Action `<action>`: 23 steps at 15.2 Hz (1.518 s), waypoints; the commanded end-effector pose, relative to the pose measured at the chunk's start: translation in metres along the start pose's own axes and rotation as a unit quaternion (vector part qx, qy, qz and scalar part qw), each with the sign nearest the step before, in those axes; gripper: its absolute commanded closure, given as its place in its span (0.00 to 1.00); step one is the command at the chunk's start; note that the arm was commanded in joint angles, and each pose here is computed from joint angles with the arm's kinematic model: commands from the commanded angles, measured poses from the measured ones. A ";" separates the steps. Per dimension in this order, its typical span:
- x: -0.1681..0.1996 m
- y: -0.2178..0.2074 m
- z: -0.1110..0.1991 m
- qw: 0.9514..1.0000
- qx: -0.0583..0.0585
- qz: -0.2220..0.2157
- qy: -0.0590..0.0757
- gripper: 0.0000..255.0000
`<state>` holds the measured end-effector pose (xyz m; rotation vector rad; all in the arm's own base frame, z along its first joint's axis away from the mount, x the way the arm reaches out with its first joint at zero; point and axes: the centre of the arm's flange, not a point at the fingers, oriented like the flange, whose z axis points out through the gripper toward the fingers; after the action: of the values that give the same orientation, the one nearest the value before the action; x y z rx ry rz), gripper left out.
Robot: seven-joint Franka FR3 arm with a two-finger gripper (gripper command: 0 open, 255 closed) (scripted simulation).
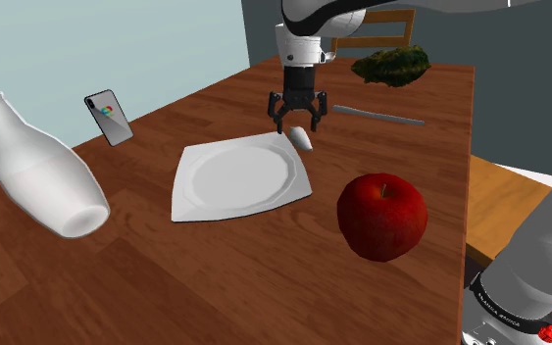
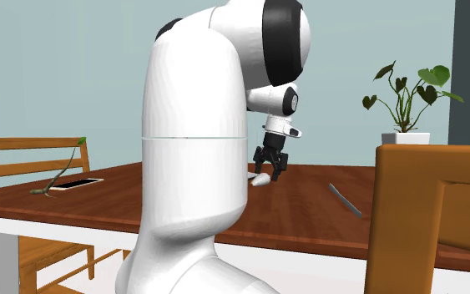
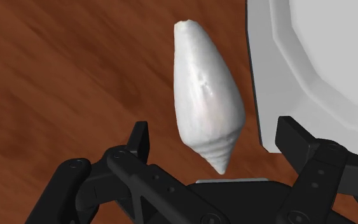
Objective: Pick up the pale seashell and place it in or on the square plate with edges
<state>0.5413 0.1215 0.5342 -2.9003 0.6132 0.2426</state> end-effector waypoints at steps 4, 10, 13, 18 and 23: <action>0.000 0.000 0.000 1.000 0.000 0.000 0.000 0.00; -0.002 0.001 0.001 1.000 0.000 0.000 0.000 1.00; -0.002 0.001 0.000 1.000 0.000 0.000 0.000 1.00; -0.004 -0.003 -0.020 1.000 0.000 0.000 0.000 1.00; -0.009 -0.006 -0.046 1.000 0.000 0.000 0.000 1.00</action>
<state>0.5411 0.1225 0.5759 -2.9002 0.6131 0.2420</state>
